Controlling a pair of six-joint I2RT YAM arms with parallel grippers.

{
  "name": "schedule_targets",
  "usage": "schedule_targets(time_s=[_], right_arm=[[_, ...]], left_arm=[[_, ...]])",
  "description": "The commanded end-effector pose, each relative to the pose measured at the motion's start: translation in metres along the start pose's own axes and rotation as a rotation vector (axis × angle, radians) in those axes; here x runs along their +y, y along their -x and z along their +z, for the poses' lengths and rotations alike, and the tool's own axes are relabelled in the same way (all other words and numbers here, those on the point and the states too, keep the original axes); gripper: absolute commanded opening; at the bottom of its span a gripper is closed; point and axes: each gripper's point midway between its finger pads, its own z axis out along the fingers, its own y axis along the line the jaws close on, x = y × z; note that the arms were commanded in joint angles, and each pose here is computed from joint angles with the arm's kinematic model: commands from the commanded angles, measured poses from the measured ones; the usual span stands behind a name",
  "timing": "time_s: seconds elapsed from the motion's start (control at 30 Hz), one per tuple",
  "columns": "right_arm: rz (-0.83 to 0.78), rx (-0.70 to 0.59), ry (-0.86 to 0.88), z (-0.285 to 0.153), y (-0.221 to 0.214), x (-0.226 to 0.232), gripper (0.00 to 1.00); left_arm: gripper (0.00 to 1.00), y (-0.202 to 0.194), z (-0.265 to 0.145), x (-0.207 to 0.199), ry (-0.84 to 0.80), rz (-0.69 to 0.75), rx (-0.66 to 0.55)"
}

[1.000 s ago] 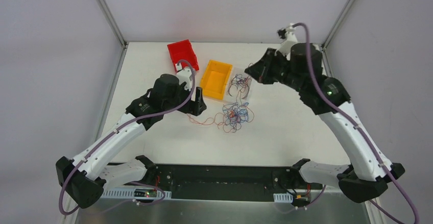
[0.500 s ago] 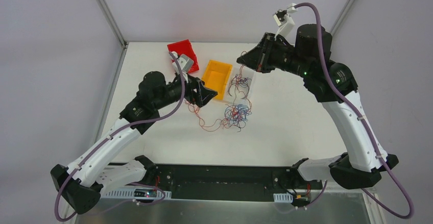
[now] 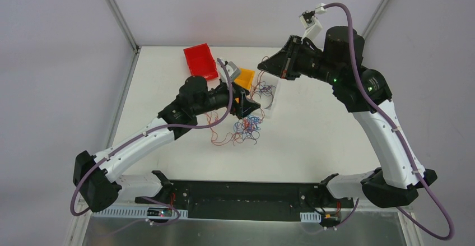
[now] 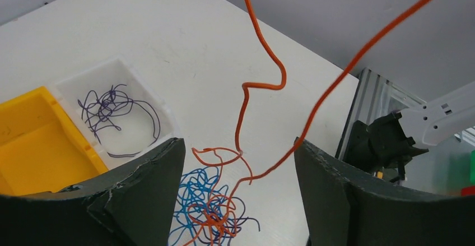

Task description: Untangle the cables

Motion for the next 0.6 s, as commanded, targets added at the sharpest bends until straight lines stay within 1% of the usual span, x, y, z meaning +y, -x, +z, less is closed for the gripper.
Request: schedule_targets(time_s=[0.0, 0.07, 0.1, 0.13, 0.17, 0.2, 0.23, 0.27, 0.3, 0.33, 0.37, 0.4, 0.47, 0.5, 0.57], right_arm=[[-0.003, -0.052, 0.065, -0.008, 0.013, 0.019, 0.00], [-0.004, -0.057, 0.062, -0.010, 0.013, 0.018, 0.00], [-0.004, -0.056, 0.061, -0.010, 0.012, 0.018, 0.00], [-0.003, -0.054, 0.056, -0.010, 0.011, 0.016, 0.00], [-0.005, -0.052, 0.053, -0.010, 0.010, 0.015, 0.00], [-0.007, -0.050, 0.036, -0.011, 0.007, 0.009, 0.00], [-0.013, -0.052, 0.013, -0.013, 0.004, 0.003, 0.07], [-0.022, -0.058, -0.018, -0.015, 0.001, -0.005, 0.26], [-0.027, -0.069, -0.061, -0.016, -0.003, -0.018, 0.49], [-0.031, -0.082, -0.103, -0.020, -0.006, -0.031, 0.62], [-0.033, -0.082, -0.151, -0.021, -0.013, -0.048, 0.69], [-0.032, -0.074, -0.190, -0.022, -0.022, -0.064, 0.72], [-0.022, -0.051, -0.253, -0.025, -0.044, -0.097, 0.74], [-0.017, -0.045, -0.269, -0.025, -0.056, -0.110, 0.74], [0.002, -0.031, -0.271, -0.024, -0.084, -0.132, 0.71]], left_arm=[[0.60, 0.039, 0.012, -0.006, -0.020, 0.061, -0.110], [0.45, 0.037, 0.016, 0.002, 0.012, 0.055, -0.106], [0.36, 0.039, 0.018, 0.002, 0.017, 0.053, -0.115], [0.24, 0.041, 0.020, 0.003, 0.018, 0.050, -0.120], [0.07, 0.043, 0.021, 0.004, 0.020, 0.044, -0.126], [0.00, 0.045, 0.023, 0.005, 0.027, 0.033, -0.129], [0.00, 0.046, 0.024, 0.006, 0.033, 0.023, -0.129], [0.00, 0.047, 0.025, 0.006, 0.036, 0.014, -0.125], [0.00, 0.047, 0.025, 0.006, 0.041, 0.002, -0.118], [0.00, 0.046, 0.024, 0.006, 0.051, -0.013, -0.109], [0.00, 0.046, 0.022, 0.008, 0.066, -0.030, -0.102], [0.00, 0.046, 0.020, 0.011, 0.086, -0.051, -0.096], [0.00, 0.049, 0.015, 0.016, 0.134, -0.103, -0.092], [0.00, 0.050, 0.012, 0.020, 0.156, -0.129, -0.095], [0.00, 0.055, 0.007, 0.024, 0.183, -0.170, -0.111]])
